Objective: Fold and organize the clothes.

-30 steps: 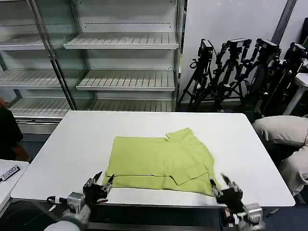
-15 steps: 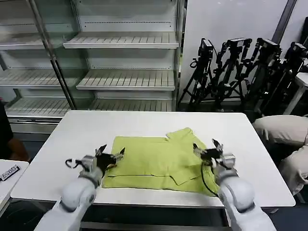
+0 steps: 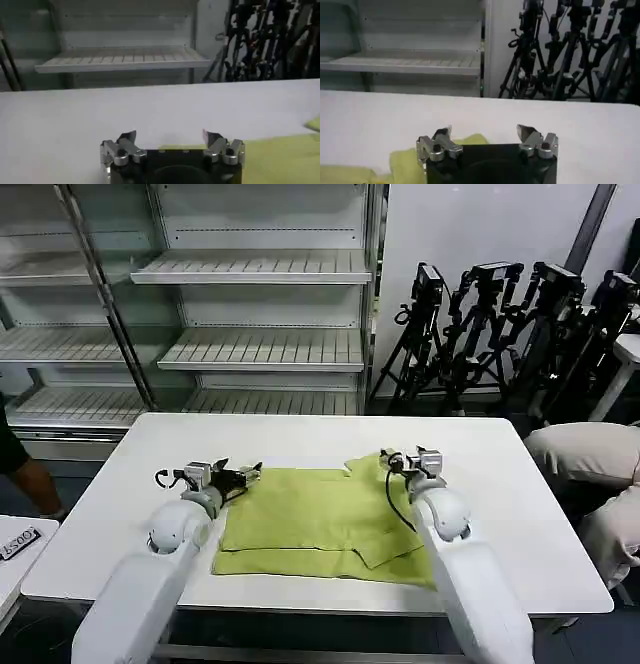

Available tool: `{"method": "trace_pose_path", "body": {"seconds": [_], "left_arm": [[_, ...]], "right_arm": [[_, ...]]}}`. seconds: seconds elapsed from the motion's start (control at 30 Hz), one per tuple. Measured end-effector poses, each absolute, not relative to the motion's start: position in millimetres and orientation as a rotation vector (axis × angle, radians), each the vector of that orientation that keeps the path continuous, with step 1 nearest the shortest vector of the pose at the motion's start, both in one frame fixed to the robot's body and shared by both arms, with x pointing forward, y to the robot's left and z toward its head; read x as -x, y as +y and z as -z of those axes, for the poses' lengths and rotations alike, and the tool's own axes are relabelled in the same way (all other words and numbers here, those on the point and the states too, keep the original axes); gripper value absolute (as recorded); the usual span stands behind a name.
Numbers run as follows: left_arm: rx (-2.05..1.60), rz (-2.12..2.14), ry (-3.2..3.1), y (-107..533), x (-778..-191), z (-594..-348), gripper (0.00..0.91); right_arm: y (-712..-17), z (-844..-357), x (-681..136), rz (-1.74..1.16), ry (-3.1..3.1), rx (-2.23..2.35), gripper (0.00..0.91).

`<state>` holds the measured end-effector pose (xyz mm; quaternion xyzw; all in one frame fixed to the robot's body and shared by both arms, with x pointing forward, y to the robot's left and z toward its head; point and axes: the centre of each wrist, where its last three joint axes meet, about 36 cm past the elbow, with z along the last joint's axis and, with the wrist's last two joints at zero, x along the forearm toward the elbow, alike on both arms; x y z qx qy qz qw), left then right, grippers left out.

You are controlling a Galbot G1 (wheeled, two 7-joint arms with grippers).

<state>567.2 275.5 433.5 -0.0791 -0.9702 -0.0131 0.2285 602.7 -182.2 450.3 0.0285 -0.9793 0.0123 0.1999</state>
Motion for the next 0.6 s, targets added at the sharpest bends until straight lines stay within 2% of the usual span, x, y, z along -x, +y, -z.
{"method": "trace_pose_path", "body": {"seconds": [0.27, 0.3, 0.33, 0.37, 0.6], "left_arm": [[0.246, 0.044, -2.626, 286.9, -576.8, -428.3, 0.907], [0.250, 0.043, -2.623, 287.8, -577.1, -427.9, 0.534], [0.253, 0.042, -2.620, 288.5, -577.4, -427.4, 0.292], [0.257, 0.039, -2.617, 288.7, -578.0, -427.0, 0.010], [0.275, 0.028, -2.608, 289.4, -581.4, -426.4, 0.010]], "right_arm": [[-173.6, -436.2, -619.1, -0.028, -2.679, -0.058, 0.907], [-173.1, -435.4, -620.4, -0.024, -2.674, -0.057, 0.574], [-172.3, -434.9, -621.5, -0.020, -2.671, -0.058, 0.272], [-171.2, -434.9, -622.6, -0.013, -2.669, -0.060, 0.000], [-167.6, -432.8, -627.3, 0.015, -2.653, -0.073, 0.000]]}}
